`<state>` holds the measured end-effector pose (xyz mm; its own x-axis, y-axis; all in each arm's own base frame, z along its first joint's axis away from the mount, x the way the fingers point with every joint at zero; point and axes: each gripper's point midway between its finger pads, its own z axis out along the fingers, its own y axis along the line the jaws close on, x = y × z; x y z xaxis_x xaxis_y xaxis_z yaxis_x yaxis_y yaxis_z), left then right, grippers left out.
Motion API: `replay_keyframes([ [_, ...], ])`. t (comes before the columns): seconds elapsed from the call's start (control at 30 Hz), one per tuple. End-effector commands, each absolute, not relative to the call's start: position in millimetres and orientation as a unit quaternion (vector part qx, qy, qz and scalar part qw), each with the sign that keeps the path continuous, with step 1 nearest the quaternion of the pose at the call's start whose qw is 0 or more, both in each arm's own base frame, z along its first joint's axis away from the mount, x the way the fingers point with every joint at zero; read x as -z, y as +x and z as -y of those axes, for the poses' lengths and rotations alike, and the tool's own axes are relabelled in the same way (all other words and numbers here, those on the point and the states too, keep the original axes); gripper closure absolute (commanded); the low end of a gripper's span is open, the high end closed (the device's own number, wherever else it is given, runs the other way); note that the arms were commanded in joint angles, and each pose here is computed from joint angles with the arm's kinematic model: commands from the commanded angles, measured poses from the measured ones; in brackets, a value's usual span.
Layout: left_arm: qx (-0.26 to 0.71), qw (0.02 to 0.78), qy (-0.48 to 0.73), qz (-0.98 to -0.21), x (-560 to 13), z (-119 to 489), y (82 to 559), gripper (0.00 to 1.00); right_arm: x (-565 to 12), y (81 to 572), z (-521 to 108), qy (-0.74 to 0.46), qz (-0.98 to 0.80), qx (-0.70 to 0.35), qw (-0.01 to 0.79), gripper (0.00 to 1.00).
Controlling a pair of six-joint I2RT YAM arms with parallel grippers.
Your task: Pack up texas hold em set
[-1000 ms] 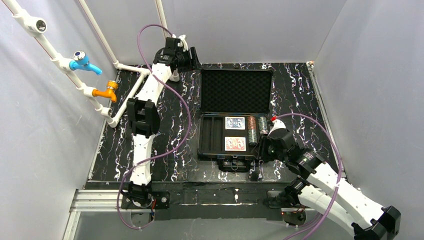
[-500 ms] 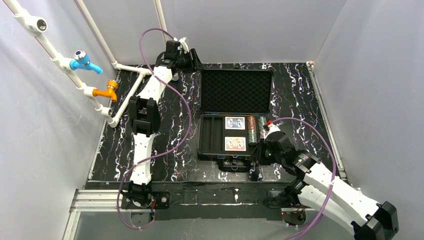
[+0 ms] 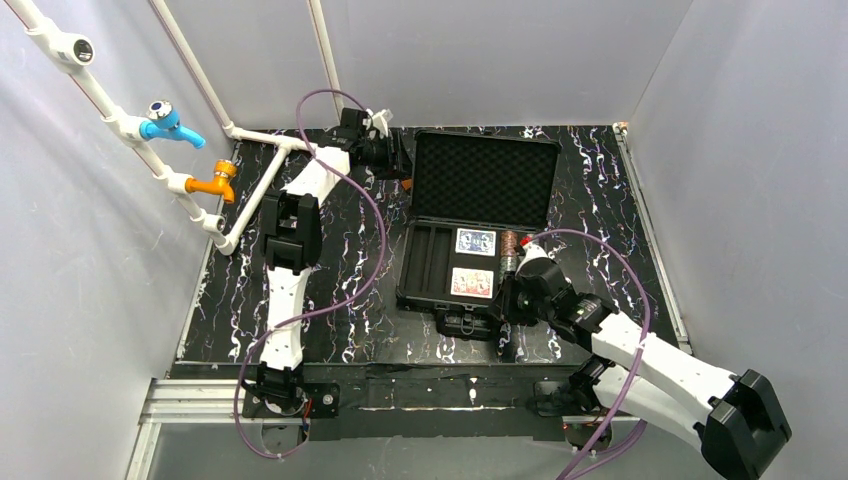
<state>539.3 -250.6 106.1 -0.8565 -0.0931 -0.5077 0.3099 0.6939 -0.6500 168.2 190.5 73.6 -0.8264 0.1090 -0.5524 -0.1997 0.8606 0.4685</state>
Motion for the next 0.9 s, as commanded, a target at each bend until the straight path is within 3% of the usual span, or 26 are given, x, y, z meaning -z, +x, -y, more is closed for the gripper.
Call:
replay_keyframes([
  [0.0, 0.430, 0.262, 0.137, -0.853, -164.8, 281.2, 492.9, 0.50, -79.4, 194.9, -185.8, -0.022, -0.911, -0.227, 0.343, 0.75],
  [0.33, 0.442, 0.272, 0.182, -0.835, -174.5, 297.7, 458.4, 0.50, -69.4, 210.3, -169.1, -0.029, -0.913, -0.166, 0.371, 0.75],
  [0.5, 0.401, 0.290, 0.156, -0.855, -175.6, 287.6, 459.2, 0.52, -98.9, 215.6, -181.3, -0.062, -0.898, -0.191, 0.392, 0.73],
  [0.6, 0.362, 0.308, 0.149, -0.867, -182.1, 278.8, 453.6, 0.53, -143.4, 230.3, -186.6, -0.073, -0.872, -0.202, 0.440, 0.67],
  [0.87, 0.259, 0.330, 0.157, -0.894, -188.7, 261.3, 402.2, 0.53, -245.7, 299.9, -192.2, -0.049, -0.822, -0.166, 0.543, 0.39],
])
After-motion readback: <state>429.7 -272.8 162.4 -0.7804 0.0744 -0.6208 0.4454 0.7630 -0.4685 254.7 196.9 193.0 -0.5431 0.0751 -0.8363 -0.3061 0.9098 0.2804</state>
